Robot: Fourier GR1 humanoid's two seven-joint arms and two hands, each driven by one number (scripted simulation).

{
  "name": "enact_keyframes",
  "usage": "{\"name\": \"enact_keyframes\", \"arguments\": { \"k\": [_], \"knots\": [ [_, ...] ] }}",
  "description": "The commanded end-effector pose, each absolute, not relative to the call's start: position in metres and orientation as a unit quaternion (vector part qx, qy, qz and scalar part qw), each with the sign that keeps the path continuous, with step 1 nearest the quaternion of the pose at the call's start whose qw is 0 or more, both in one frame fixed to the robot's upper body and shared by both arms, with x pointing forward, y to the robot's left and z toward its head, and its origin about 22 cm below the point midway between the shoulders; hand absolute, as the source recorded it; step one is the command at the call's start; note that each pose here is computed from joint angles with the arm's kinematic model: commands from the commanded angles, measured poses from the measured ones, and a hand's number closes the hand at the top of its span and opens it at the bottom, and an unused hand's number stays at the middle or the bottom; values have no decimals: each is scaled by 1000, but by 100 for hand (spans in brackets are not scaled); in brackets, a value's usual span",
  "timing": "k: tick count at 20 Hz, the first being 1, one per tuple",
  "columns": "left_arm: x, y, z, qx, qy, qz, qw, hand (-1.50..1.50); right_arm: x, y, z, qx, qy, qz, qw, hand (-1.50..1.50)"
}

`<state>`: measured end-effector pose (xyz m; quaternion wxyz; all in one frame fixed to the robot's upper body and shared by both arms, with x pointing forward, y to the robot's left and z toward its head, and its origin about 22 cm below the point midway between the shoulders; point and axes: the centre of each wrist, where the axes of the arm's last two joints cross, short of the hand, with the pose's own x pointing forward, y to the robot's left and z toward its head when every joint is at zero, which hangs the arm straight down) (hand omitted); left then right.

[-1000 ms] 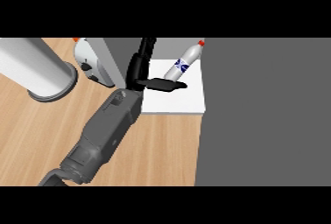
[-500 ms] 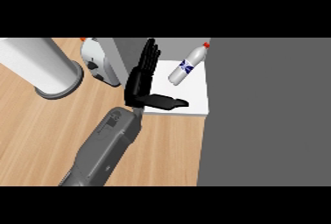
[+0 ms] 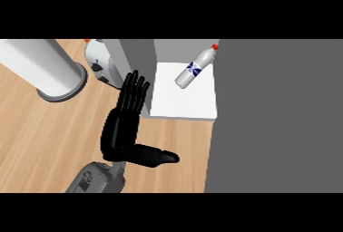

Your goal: Pick up the bottled water, place it into the cabinet and close the cabinet

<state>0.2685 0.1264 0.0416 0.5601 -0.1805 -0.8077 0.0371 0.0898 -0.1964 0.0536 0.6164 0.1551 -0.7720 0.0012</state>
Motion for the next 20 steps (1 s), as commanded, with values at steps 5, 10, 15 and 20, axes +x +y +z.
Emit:
{"name": "enact_keyframes", "arguments": {
  "k": [5, 10, 15, 20],
  "knots": [
    [188, 153, 75, -196, -813, 51, 546, -150, 81, -192, 76, 200, -725, 137, 645, 150],
    [156, 204, 68, -145, -829, 65, 536, -150, 77, -186, 77, 239, -719, 215, 616, 150],
    [120, 224, 86, -141, -827, 81, 538, -150, 70, -166, 96, 257, -733, 243, 581, 150],
    [116, 249, 92, -144, -830, 92, 531, -150, 73, -148, 97, 268, -727, 260, 577, 150]
  ]
}}
